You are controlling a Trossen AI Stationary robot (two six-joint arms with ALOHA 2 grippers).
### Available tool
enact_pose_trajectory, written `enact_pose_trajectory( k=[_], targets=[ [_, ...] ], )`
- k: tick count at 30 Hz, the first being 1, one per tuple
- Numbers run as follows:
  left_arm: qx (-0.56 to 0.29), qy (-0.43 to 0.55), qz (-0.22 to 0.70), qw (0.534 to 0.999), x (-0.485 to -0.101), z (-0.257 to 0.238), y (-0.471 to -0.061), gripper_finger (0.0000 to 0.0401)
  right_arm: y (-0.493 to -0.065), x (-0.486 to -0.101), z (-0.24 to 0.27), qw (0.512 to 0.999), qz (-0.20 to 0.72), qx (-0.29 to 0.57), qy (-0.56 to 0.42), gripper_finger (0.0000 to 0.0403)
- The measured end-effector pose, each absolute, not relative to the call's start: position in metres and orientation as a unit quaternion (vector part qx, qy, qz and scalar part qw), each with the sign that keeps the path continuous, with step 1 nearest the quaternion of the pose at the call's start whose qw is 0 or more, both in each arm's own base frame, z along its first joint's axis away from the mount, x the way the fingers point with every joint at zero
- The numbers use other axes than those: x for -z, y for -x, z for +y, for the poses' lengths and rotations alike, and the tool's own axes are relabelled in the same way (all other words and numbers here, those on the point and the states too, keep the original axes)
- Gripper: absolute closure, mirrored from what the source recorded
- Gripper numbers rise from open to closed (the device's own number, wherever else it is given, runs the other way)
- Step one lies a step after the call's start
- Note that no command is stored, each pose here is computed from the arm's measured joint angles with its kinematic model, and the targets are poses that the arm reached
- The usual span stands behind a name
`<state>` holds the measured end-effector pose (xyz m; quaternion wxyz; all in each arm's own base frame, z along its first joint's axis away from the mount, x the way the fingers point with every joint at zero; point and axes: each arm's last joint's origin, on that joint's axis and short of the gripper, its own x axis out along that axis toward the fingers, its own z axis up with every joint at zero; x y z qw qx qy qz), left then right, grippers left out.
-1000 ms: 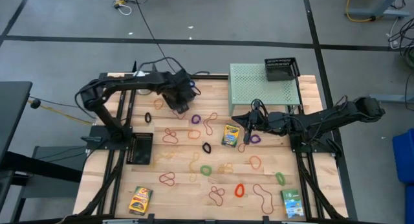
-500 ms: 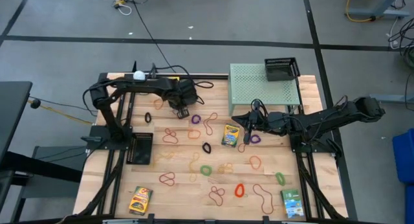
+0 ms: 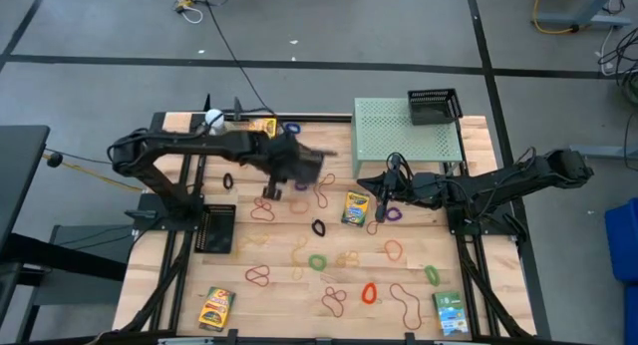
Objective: Pick & Place Office Desk Supplies
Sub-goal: Put the top black bin on the shelf
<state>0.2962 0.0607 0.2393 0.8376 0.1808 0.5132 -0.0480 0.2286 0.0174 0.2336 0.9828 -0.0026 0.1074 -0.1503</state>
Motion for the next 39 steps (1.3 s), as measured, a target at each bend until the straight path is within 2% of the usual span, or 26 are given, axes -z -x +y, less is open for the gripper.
enact_pose_trajectory(
  k=[4,8,12,15,18,23,26,33,39],
  targets=[
    [0.118,-0.26,0.501,0.817,-0.238,0.031,-0.301,0.0385,-0.229,-0.234,0.017,0.983,0.108,0.15,0.003,0.039],
    [0.13,-0.304,0.489,0.807,-0.232,0.009,-0.311,0.0384,-0.228,-0.232,0.02,0.983,0.117,0.144,0.006,0.039],
    [0.129,-0.302,0.469,0.82,-0.229,-0.002,-0.319,0.0385,-0.227,-0.235,0.035,0.986,0.117,0.116,0.014,0.0381],
    [0.12,-0.283,0.467,0.829,-0.228,-0.005,-0.321,0.0385,-0.231,-0.247,0.048,0.984,0.117,0.131,0.014,0.036],
    [0.095,-0.251,0.464,0.844,-0.229,-0.004,-0.322,0.0386,-0.237,-0.248,0.058,0.974,0.15,0.168,-0.021,0.0333],
    [0.009,-0.188,0.456,0.87,-0.231,-0.004,-0.326,0.0386,-0.254,-0.244,0.063,0.937,0.147,0.22,-0.226,0.0298],
    [-0.041,-0.17,0.451,0.875,-0.228,-0.008,-0.33,0.0386,-0.26,-0.232,0.065,0.909,0.144,0.242,-0.307,0.0288],
    [-0.12,-0.25,0.483,0.831,-0.201,-0.022,-0.339,0.0386,-0.272,-0.207,0.061,0.868,0.128,0.315,-0.363,0.0266],
    [-0.166,-0.306,0.49,0.799,-0.185,-0.033,-0.343,0.0386,-0.288,-0.19,0.051,0.858,0.107,0.347,-0.363,0.0246]
  ],
)
